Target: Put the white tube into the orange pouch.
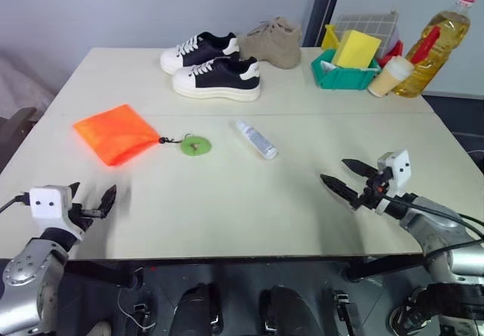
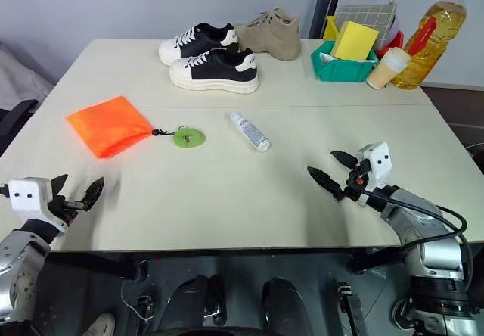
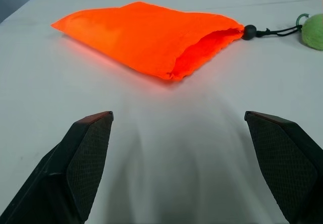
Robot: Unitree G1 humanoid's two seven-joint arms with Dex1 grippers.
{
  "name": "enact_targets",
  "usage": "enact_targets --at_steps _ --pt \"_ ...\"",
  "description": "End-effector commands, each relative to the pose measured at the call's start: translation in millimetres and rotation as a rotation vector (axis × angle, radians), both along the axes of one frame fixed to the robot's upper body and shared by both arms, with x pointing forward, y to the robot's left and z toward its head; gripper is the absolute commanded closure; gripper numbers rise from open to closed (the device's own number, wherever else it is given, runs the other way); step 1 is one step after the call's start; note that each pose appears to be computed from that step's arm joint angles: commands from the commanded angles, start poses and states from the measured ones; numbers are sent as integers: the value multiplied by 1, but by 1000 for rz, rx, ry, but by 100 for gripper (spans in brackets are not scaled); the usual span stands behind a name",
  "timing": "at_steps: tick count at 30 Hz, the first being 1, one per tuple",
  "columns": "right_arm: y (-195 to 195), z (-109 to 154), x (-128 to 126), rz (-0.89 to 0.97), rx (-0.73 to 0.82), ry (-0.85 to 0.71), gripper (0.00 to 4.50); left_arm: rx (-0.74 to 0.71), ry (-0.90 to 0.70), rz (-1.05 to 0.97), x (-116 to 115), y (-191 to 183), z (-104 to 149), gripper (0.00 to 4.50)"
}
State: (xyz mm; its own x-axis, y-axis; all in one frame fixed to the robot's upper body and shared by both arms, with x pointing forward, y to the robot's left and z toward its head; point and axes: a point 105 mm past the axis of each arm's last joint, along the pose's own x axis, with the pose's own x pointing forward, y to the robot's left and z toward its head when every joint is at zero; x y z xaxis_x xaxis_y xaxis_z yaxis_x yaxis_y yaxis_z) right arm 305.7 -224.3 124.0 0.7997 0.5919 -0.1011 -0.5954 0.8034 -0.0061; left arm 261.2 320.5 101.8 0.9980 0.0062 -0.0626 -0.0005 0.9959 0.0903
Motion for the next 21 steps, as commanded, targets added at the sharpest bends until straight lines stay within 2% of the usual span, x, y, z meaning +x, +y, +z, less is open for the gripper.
enact_targets --at_steps 1,8,11,13,17,21 --pt "4 12 2 16 -4 -48 4 11 -45 -7 0 -3 14 0" --pt "17 16 4 55 7 -68 4 69 -37 -57 4 -14 16 0" --pt "30 19 4 95 8 -79 4 137 -83 -105 11 -27 29 0" --pt "43 24 4 132 13 -98 4 279 -102 -122 19 -35 38 0" --pt "67 35 -2 203 28 -129 4 651 -137 -107 40 -47 53 0" --pt "84 41 -8 247 41 -143 4 797 -152 -40 55 -46 60 0"
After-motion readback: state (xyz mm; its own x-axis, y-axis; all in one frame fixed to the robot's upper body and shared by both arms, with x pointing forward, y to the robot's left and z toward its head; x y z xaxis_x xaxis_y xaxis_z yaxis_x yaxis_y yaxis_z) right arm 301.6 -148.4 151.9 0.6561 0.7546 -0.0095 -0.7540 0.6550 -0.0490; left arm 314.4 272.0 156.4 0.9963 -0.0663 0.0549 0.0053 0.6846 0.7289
